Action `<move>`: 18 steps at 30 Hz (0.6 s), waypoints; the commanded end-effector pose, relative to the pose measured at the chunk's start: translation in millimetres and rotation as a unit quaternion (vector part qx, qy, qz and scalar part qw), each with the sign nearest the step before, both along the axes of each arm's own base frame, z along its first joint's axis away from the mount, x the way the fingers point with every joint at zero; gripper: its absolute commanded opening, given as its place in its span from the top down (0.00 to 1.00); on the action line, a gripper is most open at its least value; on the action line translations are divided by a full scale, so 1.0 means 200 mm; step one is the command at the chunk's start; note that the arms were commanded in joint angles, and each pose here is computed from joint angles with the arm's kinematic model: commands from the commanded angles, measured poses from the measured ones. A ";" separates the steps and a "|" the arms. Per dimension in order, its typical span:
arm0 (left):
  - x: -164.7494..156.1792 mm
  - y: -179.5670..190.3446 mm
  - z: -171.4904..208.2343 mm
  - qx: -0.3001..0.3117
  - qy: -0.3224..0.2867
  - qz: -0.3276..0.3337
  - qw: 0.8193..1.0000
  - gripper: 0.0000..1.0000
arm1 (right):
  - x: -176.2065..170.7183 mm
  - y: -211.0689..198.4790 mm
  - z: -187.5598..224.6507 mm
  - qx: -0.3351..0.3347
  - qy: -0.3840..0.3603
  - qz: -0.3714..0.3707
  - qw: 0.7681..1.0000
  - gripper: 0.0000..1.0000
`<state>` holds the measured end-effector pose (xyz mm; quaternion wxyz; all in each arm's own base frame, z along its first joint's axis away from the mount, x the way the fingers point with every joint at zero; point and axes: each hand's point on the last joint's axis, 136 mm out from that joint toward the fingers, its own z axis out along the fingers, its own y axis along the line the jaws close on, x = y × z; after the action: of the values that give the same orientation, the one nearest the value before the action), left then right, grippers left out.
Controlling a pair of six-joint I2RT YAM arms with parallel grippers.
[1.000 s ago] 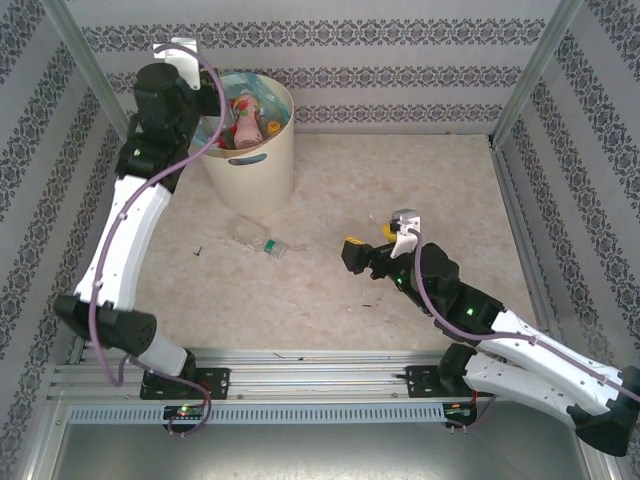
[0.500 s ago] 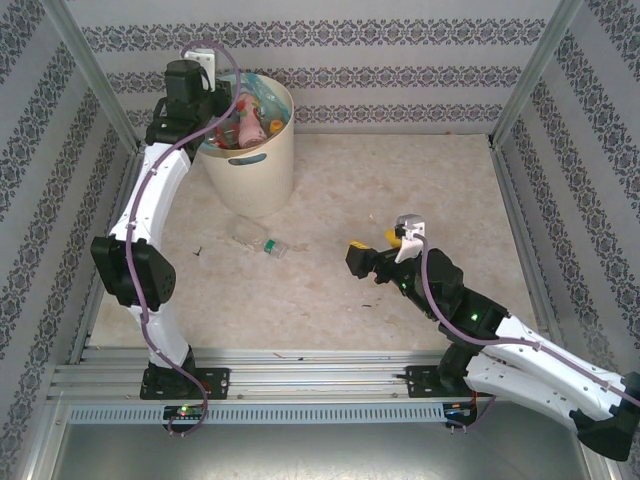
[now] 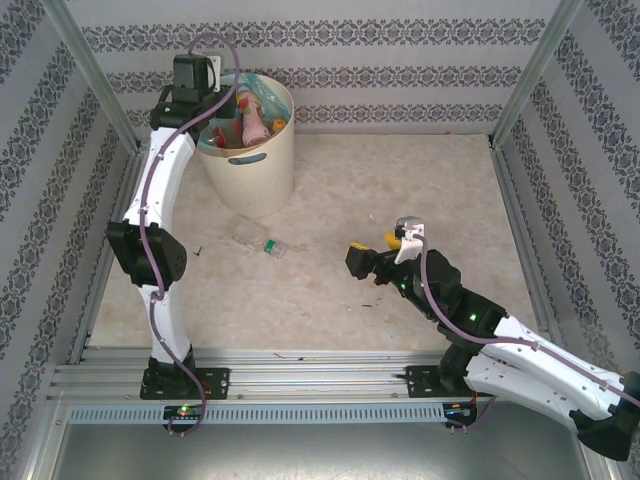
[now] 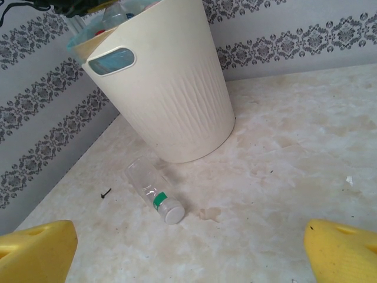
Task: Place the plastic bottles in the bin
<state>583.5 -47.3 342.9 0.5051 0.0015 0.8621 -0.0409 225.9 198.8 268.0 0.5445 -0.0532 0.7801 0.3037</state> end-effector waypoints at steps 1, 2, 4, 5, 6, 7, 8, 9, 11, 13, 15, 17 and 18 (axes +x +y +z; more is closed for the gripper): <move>-0.08 0.04 -0.35 -0.006 0.141 0.006 0.990 1.00 | 0.00 0.00 0.00 0.010 0.004 -0.001 1.000 0.02; -0.08 0.03 -0.37 -0.009 0.149 0.006 0.989 1.00 | 0.00 -0.01 0.00 0.010 0.005 -0.002 1.000 0.02; -0.07 0.02 -0.45 -0.016 0.168 0.005 0.986 1.00 | 0.00 -0.01 -0.01 0.010 0.005 -0.003 1.000 0.02; -0.07 0.02 -0.49 -0.017 0.176 0.004 0.984 1.00 | 0.00 -0.01 -0.01 0.011 0.004 -0.004 1.000 0.02; -0.08 0.01 -0.53 -0.019 0.185 0.004 0.983 1.00 | 0.00 -0.01 -0.01 0.011 0.005 -0.005 1.000 0.02; -0.08 0.01 -0.57 -0.020 0.192 0.004 0.981 1.00 | 0.00 -0.02 -0.02 0.011 0.006 -0.006 1.000 0.02; -0.08 0.01 -0.60 -0.020 0.197 0.005 0.980 1.00 | 0.00 -0.02 -0.03 0.012 0.007 -0.006 1.000 0.02; -0.08 0.01 -0.63 -0.021 0.200 0.005 0.979 1.00 | 0.00 -0.02 -0.03 0.012 0.009 -0.006 1.000 0.02; -0.08 0.02 -0.67 -0.021 0.201 0.008 0.979 1.00 | 0.00 -0.02 -0.04 0.012 0.011 -0.007 1.000 0.02; -0.07 0.02 -0.68 -0.021 0.191 0.009 0.981 0.98 | 0.00 -0.02 -0.05 0.013 0.014 -0.008 1.000 0.02; -0.06 0.02 -0.66 -0.020 0.179 0.011 0.984 0.95 | 0.00 -0.02 -0.05 0.014 0.013 -0.008 1.000 0.02; -0.05 0.03 -0.62 -0.019 0.167 0.016 0.986 0.87 | 0.00 -0.01 -0.04 0.017 0.014 -0.007 1.000 0.02; -0.04 0.03 -0.57 -0.019 0.157 0.017 0.987 0.82 | 0.00 -0.01 -0.04 0.018 0.014 -0.006 1.000 0.02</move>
<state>596.0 -42.2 285.9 0.4543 -0.0397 0.8871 -0.0711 224.8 197.4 260.1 0.5365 -0.0429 0.7843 0.3084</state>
